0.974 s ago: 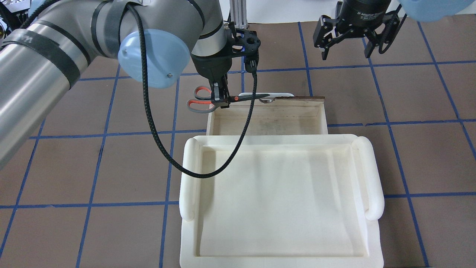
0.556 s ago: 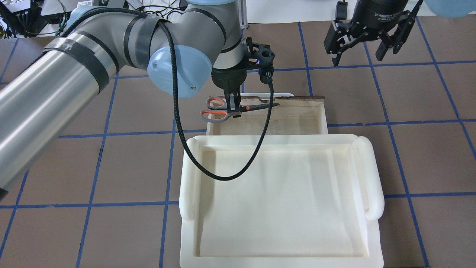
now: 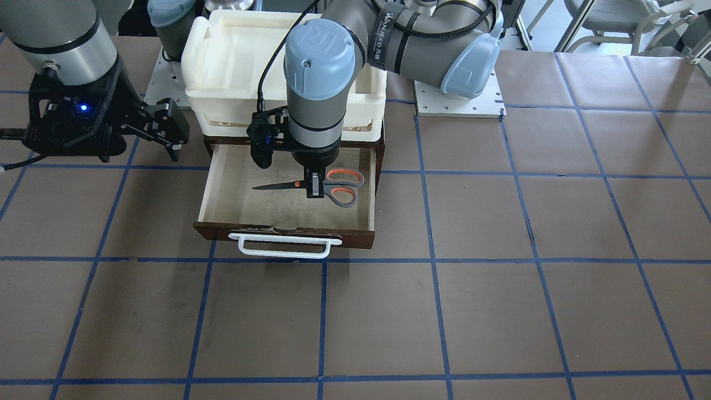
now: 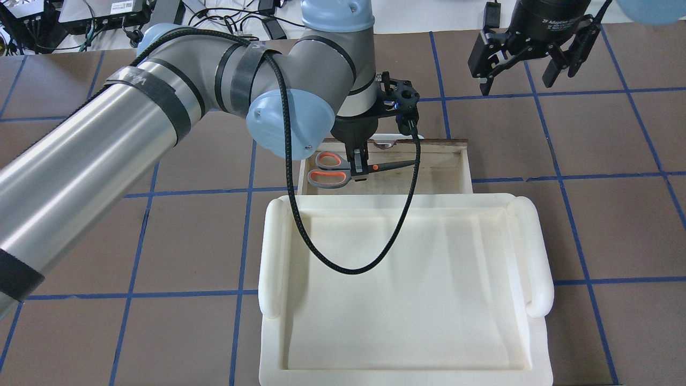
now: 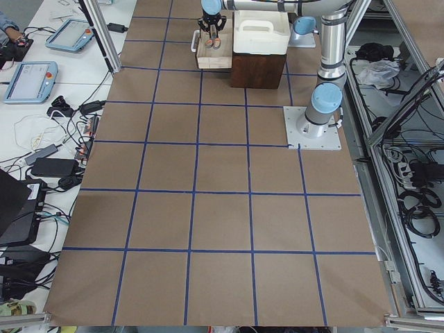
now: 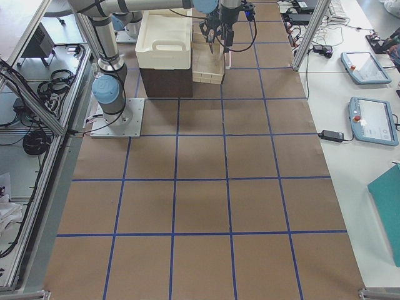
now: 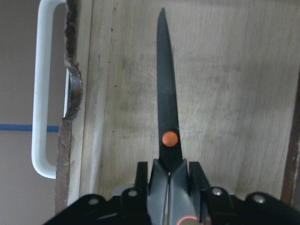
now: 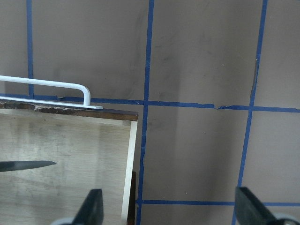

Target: Place scissors in drawer with both arms

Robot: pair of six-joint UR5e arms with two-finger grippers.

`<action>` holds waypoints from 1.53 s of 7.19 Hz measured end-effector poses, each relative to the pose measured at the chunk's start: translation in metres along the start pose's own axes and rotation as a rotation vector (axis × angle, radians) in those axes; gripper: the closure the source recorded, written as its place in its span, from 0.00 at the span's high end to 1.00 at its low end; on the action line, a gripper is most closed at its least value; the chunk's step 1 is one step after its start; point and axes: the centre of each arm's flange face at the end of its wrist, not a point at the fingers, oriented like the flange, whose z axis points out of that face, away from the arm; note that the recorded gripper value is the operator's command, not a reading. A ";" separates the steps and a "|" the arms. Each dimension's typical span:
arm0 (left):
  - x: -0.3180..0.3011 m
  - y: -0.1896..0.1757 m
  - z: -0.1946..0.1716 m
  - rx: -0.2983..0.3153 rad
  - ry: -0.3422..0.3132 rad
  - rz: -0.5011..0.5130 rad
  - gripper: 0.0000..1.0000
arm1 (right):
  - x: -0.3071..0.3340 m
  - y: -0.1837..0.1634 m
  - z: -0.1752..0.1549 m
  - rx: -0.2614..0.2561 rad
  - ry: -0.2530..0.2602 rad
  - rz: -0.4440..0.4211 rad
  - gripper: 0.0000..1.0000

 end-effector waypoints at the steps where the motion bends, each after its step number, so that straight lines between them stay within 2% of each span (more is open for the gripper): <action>1: 0.002 -0.001 0.006 -0.006 0.009 0.002 0.00 | 0.000 0.000 0.000 0.001 -0.003 0.000 1.00; 5: 0.000 -0.003 0.029 -0.007 0.020 0.006 0.00 | 0.001 0.000 -0.001 0.004 0.005 -0.010 1.00; 11: -0.001 -0.001 0.057 -0.011 0.030 0.004 0.00 | -0.001 0.001 -0.001 0.003 -0.011 -0.050 1.00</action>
